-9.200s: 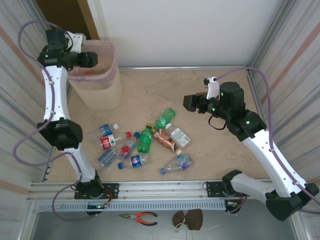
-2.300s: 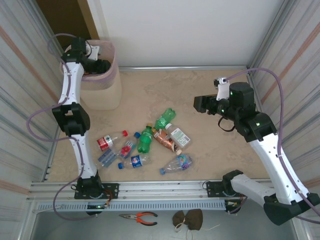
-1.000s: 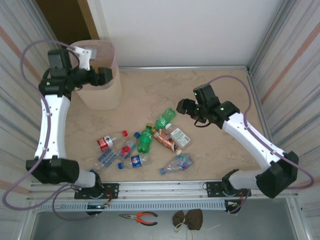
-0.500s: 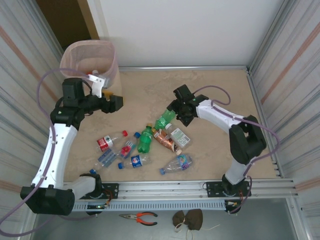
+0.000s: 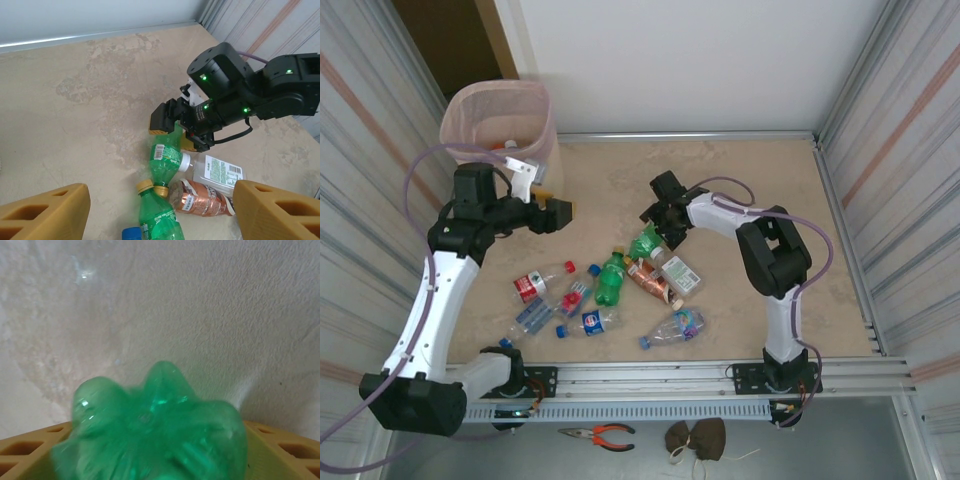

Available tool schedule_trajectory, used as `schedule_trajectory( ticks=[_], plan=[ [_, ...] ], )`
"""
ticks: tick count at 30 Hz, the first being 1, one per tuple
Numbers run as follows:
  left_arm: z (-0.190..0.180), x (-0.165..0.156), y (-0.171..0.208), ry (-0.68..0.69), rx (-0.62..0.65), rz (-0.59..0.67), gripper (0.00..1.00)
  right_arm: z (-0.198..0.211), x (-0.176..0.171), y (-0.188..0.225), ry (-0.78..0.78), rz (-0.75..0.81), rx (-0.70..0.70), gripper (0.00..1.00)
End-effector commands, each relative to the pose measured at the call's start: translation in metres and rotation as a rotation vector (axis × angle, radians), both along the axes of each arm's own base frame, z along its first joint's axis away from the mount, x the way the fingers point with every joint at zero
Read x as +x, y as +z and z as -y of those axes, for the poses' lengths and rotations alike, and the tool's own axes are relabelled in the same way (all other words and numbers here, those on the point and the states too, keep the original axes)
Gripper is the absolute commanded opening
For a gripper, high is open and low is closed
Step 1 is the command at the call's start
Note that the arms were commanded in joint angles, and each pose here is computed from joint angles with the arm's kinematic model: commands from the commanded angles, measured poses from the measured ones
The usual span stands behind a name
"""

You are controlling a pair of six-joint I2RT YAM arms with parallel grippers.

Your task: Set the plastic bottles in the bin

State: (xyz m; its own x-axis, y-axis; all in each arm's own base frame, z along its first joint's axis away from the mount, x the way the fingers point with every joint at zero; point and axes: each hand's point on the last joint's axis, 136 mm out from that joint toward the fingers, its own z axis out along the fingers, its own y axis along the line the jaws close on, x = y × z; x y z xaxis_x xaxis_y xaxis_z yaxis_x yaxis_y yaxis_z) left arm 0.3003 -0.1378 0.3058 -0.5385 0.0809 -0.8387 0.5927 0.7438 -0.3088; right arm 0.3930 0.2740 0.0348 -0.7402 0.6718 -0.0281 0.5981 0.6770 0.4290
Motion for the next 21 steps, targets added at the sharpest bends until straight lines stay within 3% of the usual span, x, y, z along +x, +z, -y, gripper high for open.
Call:
schedule_trajectory(
  ticks=[1,13,21],
  plan=[
    [-0.002,-0.006,0.013,0.001,0.017,0.043,0.75,-0.003,0.01,0.0,-0.025,0.001,0.023,0.74],
    [0.001,-0.006,0.015,-0.001,-0.01,0.036,0.74,0.003,0.023,0.019,-0.045,0.071,0.053,0.61],
    [0.01,-0.006,0.025,-0.029,-0.107,0.046,0.72,0.018,0.039,0.099,0.032,0.32,0.027,0.59]
  ],
)
